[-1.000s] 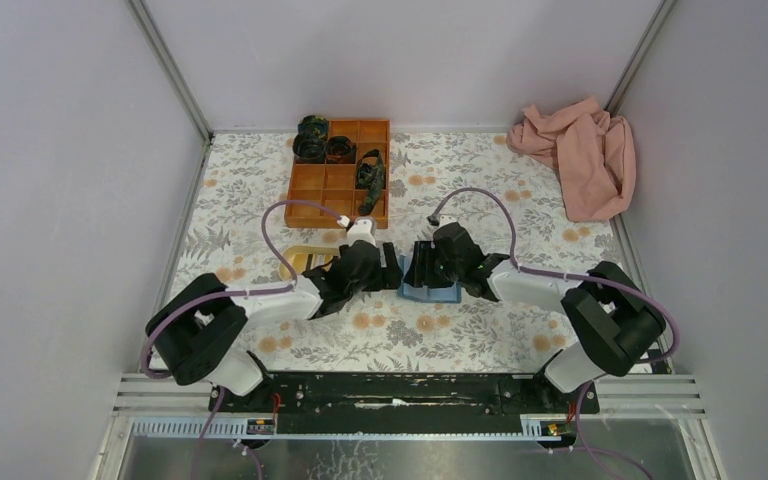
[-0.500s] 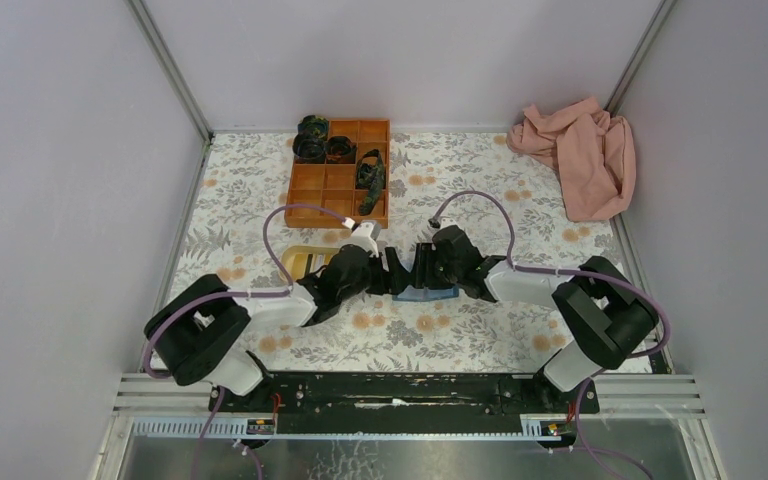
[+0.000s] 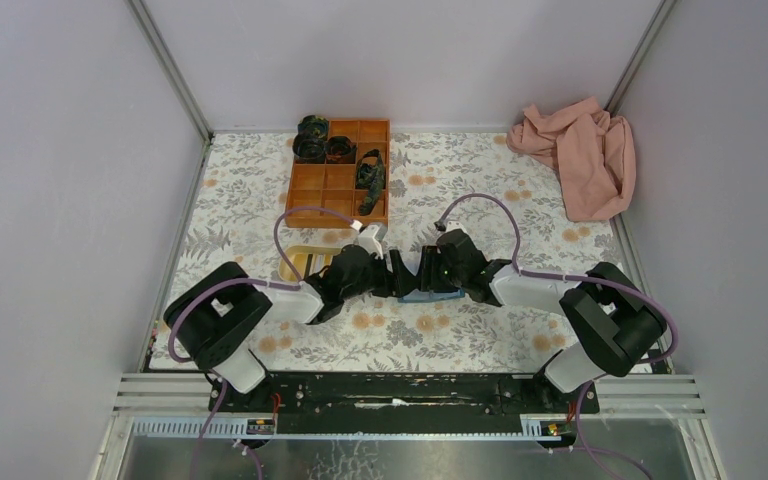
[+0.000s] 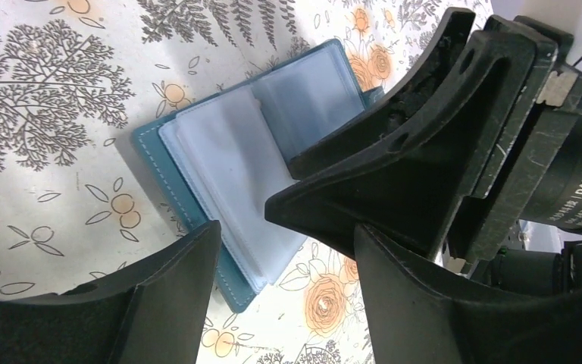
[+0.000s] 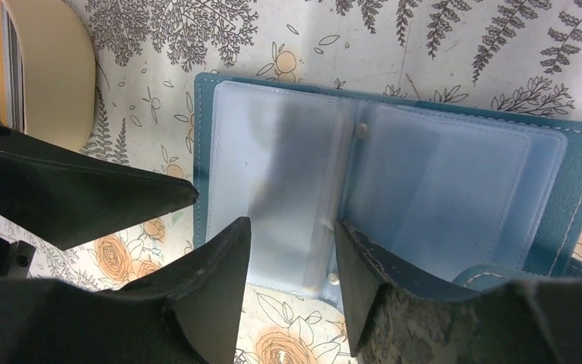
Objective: Take the credit cards out of the card holder
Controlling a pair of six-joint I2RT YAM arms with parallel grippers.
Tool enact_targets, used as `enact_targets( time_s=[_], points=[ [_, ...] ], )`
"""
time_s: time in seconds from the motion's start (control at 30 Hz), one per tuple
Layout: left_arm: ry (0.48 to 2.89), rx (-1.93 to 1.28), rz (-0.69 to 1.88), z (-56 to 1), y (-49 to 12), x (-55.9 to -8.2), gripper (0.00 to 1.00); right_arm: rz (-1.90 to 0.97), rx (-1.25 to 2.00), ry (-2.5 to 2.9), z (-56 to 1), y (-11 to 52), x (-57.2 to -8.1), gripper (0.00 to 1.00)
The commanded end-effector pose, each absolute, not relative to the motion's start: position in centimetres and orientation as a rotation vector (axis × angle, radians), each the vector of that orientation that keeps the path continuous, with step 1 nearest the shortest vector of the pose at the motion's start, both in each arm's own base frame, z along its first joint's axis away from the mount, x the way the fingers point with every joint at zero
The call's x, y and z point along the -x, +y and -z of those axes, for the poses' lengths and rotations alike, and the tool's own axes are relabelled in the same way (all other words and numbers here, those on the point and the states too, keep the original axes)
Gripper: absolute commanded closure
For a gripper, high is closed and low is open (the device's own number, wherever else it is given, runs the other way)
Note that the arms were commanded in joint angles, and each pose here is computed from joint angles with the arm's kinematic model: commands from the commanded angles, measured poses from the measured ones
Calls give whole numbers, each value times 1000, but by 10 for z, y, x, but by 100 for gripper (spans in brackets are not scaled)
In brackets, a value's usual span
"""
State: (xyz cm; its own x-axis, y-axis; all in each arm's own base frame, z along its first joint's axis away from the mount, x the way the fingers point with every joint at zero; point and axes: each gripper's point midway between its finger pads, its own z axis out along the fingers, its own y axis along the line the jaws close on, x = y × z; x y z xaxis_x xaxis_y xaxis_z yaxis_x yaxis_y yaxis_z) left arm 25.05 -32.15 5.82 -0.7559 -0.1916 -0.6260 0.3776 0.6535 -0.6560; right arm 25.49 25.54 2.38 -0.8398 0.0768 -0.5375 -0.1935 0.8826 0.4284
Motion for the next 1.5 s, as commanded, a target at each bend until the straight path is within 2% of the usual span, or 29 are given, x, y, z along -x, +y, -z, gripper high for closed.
enact_targets(
  time_s=[0.0, 0.4, 0.63, 0.7, 0.77, 0.87, 0.93, 1.17, 1.47],
  points=[
    [2084, -154, 1187, -81, -335, -254, 28, -661, 65, 2467, -28, 255, -256, 47],
    [2128, -138, 1244, -69, -342, -252, 29, -673, 56, 2459, -34, 253, -256, 48],
    [2132, -128, 1257, -66, -345, -253, 33, -680, 60, 2468, -30, 253, -254, 48],
    [2137, -107, 1261, -64, -347, -255, 41, -693, 58, 2472, -28, 255, -253, 48],
    [2145, -84, 1277, -62, -350, -257, 56, -707, 58, 2477, -26, 257, -251, 48],
    [2164, -67, 1289, -56, -354, -258, 85, -724, 57, 2477, -26, 258, -251, 48],
    [2181, -62, 1285, -52, -354, -258, 99, -734, 62, 2471, -28, 260, -250, 48],
    [2200, -57, 1245, -46, -351, -260, 100, -696, 63, 2430, -45, 247, -252, 47],
    [2206, -64, 1228, -48, -355, -265, 100, -543, -33, 2378, -70, 193, -265, 46]
  ],
)
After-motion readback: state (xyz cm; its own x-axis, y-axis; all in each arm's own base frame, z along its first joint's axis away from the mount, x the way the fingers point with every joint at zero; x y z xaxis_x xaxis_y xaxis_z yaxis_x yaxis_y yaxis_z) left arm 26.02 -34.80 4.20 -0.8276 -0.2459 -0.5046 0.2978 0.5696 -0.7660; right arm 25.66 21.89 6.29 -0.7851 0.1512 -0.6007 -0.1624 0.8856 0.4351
